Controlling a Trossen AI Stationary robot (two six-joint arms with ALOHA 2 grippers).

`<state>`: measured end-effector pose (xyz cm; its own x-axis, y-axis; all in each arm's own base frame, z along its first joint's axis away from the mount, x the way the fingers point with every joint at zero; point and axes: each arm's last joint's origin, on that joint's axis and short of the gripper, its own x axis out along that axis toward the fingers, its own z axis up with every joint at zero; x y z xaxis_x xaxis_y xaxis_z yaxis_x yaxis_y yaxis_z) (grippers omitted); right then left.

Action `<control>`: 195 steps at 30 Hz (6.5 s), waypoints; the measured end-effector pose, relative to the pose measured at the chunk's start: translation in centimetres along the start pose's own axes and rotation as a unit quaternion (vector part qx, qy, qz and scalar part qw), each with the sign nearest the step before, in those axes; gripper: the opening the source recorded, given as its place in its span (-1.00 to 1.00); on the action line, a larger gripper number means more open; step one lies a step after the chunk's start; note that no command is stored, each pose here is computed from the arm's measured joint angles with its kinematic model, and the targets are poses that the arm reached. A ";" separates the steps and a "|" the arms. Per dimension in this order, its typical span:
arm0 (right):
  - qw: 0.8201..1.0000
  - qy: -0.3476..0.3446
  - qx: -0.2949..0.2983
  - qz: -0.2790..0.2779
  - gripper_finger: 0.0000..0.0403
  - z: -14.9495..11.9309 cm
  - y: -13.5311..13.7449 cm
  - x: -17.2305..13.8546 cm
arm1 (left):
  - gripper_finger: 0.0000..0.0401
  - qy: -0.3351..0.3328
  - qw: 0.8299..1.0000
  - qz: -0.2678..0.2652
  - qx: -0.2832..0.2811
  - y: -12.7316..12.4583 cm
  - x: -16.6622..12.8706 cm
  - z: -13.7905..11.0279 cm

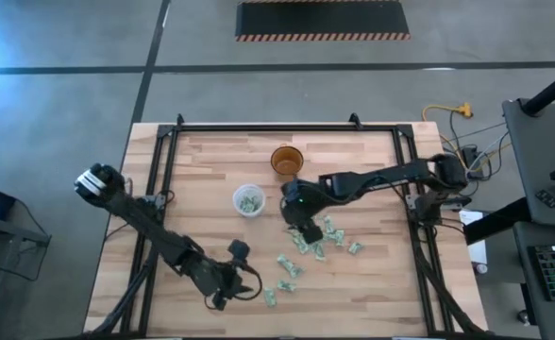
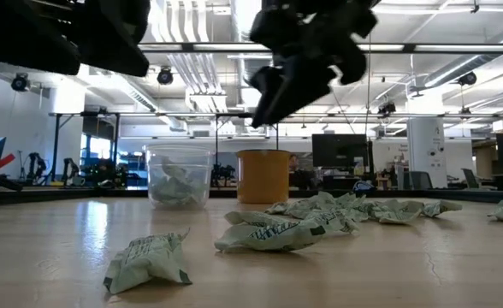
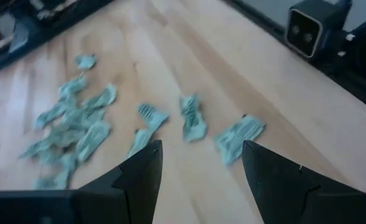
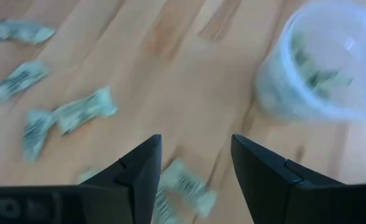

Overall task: Pick and place Stevia / Truvia into bins
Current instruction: Put the stevia packet into the transparent bin

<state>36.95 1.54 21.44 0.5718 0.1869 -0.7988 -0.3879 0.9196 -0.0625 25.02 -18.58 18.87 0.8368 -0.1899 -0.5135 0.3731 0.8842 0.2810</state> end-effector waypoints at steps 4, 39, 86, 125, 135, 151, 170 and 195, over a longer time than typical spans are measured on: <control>1.000 0.010 0.025 0.006 -0.15 -1.6 1.2 -1.1 | 0.02 -0.016 1.000 -0.014 0.017 -0.6 1.6 -0.4; 0.985 -0.133 0.098 -0.047 -0.34 -8.3 4.9 -10.0 | -0.33 0.043 0.985 -0.163 -0.033 1.3 9.3 -3.6; 0.987 -0.147 0.056 -0.035 -0.36 -8.4 4.5 -6.8 | -0.61 0.263 0.876 0.399 -0.067 11.1 -1.2 -5.5; 0.997 0.035 0.071 0.009 -0.50 -6.3 -1.2 6.0 | 0.01 0.084 0.980 0.138 -0.120 3.0 -7.0 0.4; 0.997 0.051 0.053 0.003 -0.78 -6.7 -1.1 6.0 | 0.01 0.082 0.980 0.137 -0.121 3.0 -6.9 0.4; 0.999 -0.009 -0.013 -0.046 -0.96 -2.2 -2.7 4.5 | 0.01 0.086 0.980 0.136 -0.114 3.0 -6.9 0.2; 0.978 -0.143 -0.080 -0.129 -0.96 1.7 -6.3 3.9 | 0.01 0.087 0.982 0.136 -0.102 3.0 -6.9 0.2; 0.998 -0.009 0.019 -0.065 -0.21 0.8 -5.6 -0.1 | 0.01 0.052 0.987 0.137 -0.071 2.5 -4.9 -0.1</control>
<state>39.66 -3.33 22.36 0.6288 0.0721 -0.7742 -0.2825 0.9489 -0.1411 21.84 -15.35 22.00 0.8498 0.1035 -0.5168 0.0724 0.9483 0.3089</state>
